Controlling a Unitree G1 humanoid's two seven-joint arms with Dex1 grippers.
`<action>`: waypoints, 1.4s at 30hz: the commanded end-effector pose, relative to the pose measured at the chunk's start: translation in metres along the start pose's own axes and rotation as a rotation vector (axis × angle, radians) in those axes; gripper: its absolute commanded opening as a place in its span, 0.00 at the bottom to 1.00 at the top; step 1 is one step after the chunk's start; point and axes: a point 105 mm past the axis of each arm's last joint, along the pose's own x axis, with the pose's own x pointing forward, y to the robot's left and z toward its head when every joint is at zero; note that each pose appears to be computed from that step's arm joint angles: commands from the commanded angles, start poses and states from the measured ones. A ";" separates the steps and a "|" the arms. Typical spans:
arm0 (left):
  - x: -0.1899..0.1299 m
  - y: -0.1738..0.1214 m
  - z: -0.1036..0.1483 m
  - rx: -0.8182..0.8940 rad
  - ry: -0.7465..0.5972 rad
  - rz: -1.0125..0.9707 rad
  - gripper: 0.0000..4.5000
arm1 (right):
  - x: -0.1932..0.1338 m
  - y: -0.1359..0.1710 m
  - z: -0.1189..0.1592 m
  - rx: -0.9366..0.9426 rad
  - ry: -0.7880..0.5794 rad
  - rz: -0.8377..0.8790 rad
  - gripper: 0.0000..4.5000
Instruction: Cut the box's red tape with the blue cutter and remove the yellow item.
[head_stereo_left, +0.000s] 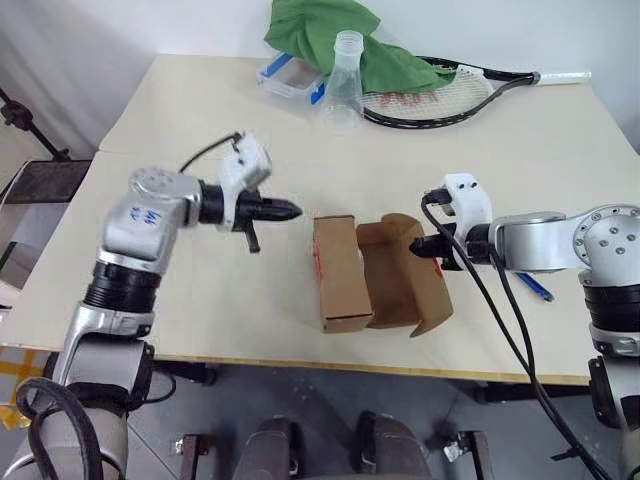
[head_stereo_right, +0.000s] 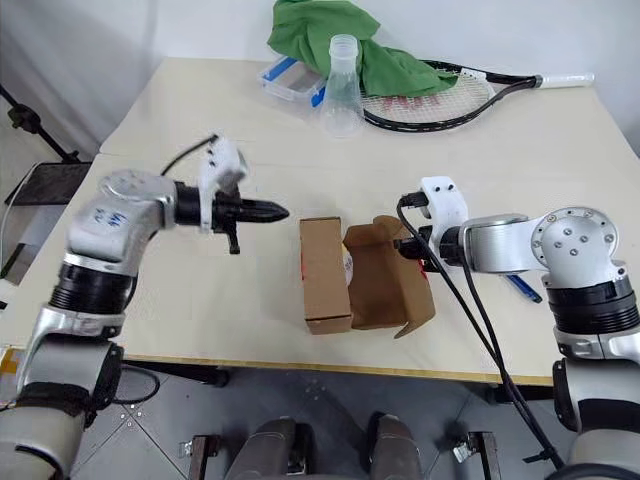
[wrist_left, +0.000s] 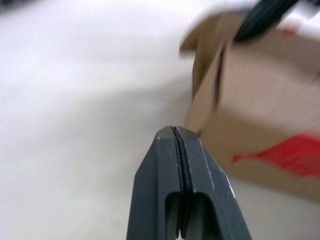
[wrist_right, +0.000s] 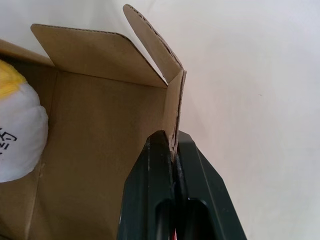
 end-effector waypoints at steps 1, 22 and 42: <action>-0.001 -0.015 0.028 0.027 -0.078 -0.084 0.00 | -0.015 0.003 0.021 -0.027 -0.073 0.012 0.01; 0.021 -0.047 -0.041 0.290 0.388 -0.310 0.00 | -0.023 0.011 0.034 -0.061 -0.080 0.037 0.01; 0.018 -0.036 -0.073 0.309 0.498 -0.245 0.00 | -0.015 0.016 0.021 -0.071 0.004 0.054 0.01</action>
